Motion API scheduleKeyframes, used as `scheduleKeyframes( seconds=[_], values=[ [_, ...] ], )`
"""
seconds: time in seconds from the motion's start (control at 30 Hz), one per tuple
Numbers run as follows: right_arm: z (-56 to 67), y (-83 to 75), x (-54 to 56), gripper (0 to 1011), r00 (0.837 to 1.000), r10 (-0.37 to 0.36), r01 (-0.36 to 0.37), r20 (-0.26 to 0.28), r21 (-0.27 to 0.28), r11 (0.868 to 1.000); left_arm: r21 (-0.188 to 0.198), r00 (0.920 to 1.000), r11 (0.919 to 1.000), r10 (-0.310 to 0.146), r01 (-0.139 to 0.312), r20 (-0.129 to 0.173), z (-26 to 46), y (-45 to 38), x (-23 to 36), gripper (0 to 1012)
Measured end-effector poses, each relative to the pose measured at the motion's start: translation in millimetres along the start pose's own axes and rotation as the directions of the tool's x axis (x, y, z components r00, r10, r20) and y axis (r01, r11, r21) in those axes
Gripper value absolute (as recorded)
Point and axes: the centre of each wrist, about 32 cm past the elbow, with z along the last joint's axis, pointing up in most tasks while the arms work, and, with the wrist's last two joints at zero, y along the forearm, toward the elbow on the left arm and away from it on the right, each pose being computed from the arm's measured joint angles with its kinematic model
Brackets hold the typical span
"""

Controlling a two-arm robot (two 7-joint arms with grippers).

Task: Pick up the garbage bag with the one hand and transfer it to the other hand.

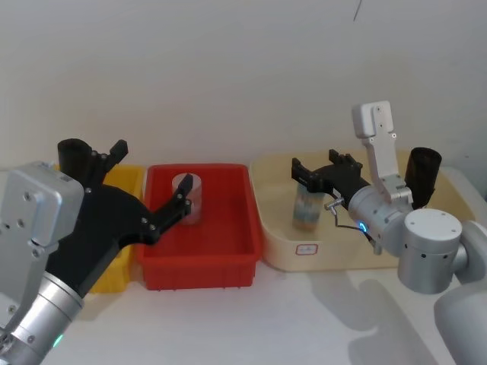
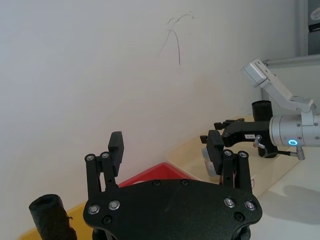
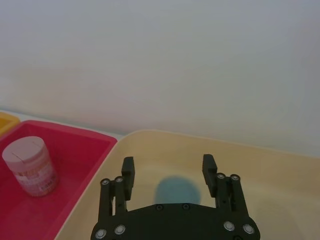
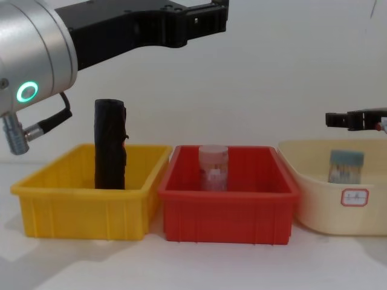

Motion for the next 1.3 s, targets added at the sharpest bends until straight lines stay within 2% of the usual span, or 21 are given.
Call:
scheduleKeyframes(
  seconds=[0.1,0.13,0.17,0.27,0.77,1.3],
  values=[
    [-1.4,-0.7,1.2,899,1.0,-0.004,0.004,0.001,-0.003,1.0,0.0,1.0,1.0,0.0,0.0,0.0,0.0,0.0,0.0,1001],
    [-1.7,-0.9,1.4,899,1.0,-0.004,0.004,0.001,-0.003,1.0,0.0,1.0,1.0,0.0,0.0,0.0,0.0,0.0,0.0,1001],
    [-2.1,-1.4,1.5,946,1.0,-0.004,0.004,0.001,-0.003,1.0,0.0,1.0,1.0,0.0,0.0,0.0,0.0,0.0,0.0,1001],
    [-1.5,-3.0,1.2,1001,1.0,0.004,-0.004,0.001,0.004,1.0,0.0,1.0,1.0,0.0,0.0,0.0,0.0,0.0,0.0,1001],
    [7.5,-13.1,-9.5,1002,0.996,0.084,-0.084,-0.01,0.056,0.995,0.0,1.0,1.0,0.0,0.0,0.0,0.0,0.0,0.0,1001],
    [11.1,-17.2,-14.4,1002,0.993,0.115,-0.113,-0.014,0.073,0.991,0.0,1.0,1.0,0.0,0.0,0.0,0.0,0.0,0.0,1001]
  ],
)
